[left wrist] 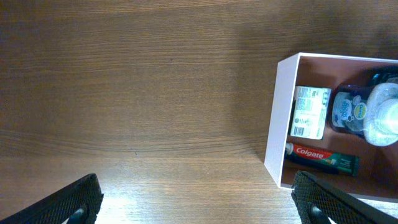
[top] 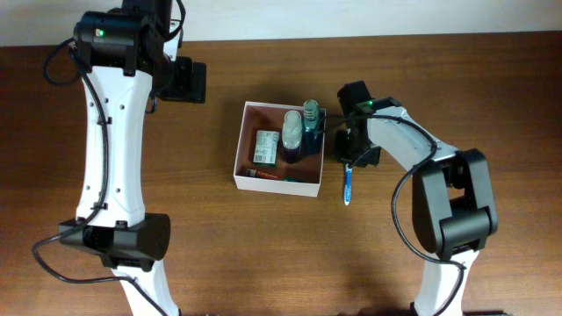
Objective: Pack container
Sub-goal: 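Grasp the blue toothbrush with the right gripper, then lower the toothbrush into the box and release it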
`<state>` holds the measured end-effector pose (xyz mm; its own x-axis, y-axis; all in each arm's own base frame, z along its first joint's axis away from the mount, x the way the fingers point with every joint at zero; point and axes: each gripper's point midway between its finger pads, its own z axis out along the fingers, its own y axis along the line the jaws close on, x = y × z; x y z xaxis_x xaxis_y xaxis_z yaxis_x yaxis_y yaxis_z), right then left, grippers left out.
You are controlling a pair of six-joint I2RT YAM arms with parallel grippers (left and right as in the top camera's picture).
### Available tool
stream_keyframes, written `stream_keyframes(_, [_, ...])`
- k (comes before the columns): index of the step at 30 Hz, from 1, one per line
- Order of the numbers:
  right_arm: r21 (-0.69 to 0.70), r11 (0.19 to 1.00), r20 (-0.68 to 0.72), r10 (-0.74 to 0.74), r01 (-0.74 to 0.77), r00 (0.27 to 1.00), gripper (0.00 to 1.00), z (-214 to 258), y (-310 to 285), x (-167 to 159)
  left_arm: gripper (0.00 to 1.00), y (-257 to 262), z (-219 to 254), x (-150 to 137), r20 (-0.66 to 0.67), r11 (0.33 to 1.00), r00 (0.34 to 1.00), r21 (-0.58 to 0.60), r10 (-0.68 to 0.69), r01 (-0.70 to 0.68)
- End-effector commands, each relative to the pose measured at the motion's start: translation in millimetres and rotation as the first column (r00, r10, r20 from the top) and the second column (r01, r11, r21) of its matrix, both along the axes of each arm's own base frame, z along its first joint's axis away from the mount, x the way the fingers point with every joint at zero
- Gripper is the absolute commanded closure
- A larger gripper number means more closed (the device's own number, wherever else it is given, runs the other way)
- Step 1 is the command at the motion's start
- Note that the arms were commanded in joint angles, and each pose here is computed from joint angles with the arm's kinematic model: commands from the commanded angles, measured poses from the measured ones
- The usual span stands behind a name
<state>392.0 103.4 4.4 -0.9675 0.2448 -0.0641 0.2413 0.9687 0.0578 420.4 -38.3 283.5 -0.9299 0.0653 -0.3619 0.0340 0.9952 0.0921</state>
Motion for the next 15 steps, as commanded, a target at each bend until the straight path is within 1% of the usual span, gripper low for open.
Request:
stream_keyframes(1, [-0.017, 1.000, -0.073, -0.019, 0.018, 0.997, 0.96, -16.7, -7.9, -13.3, 0.01, 2.2, 6.7, -1.0, 0.018, 1.000, 1.000, 0.010, -0.010, 0.010])
stream_keyframes(5, [-0.019, 0.999, -0.084, -0.050, 0.048, 0.995, 0.96, -8.5, -20.5, -15.9, 0.01, 2.2, 6.7, -1.0, 0.018, 1.000, 1.000, 0.010, -0.010, 0.010])
stream_keyframes(8, [-0.009, 0.997, -0.044, -0.080, 0.080, 0.996, 0.96, 14.0, -31.9, -12.0, 0.00, 2.2, 6.7, -1.0, 0.018, 1.000, 1.000, 0.010, -0.010, 0.010])
stream_keyframes(12, [0.026, 0.996, 0.086, -0.093, 0.091, 0.992, 0.96, 68.4, -35.3, -4.0, 0.01, 2.4, 6.7, -1.0, 0.018, 1.000, 1.000, 0.010, -0.010, 0.009])
stream_keyframes(13, [0.046, 0.996, 0.151, -0.084, 0.078, 0.985, 0.96, 94.0, -30.7, -3.0, 0.01, 2.4, 6.7, -0.9, 0.019, 1.000, 1.000, 0.010, -0.010, 0.009])
stream_keyframes(15, [0.081, 0.996, 0.231, -0.061, 0.043, 0.971, 0.96, 127.2, -18.7, -5.3, 0.01, 2.2, 6.7, -1.0, 0.018, 1.000, 1.000, 0.010, -0.010, 0.010])
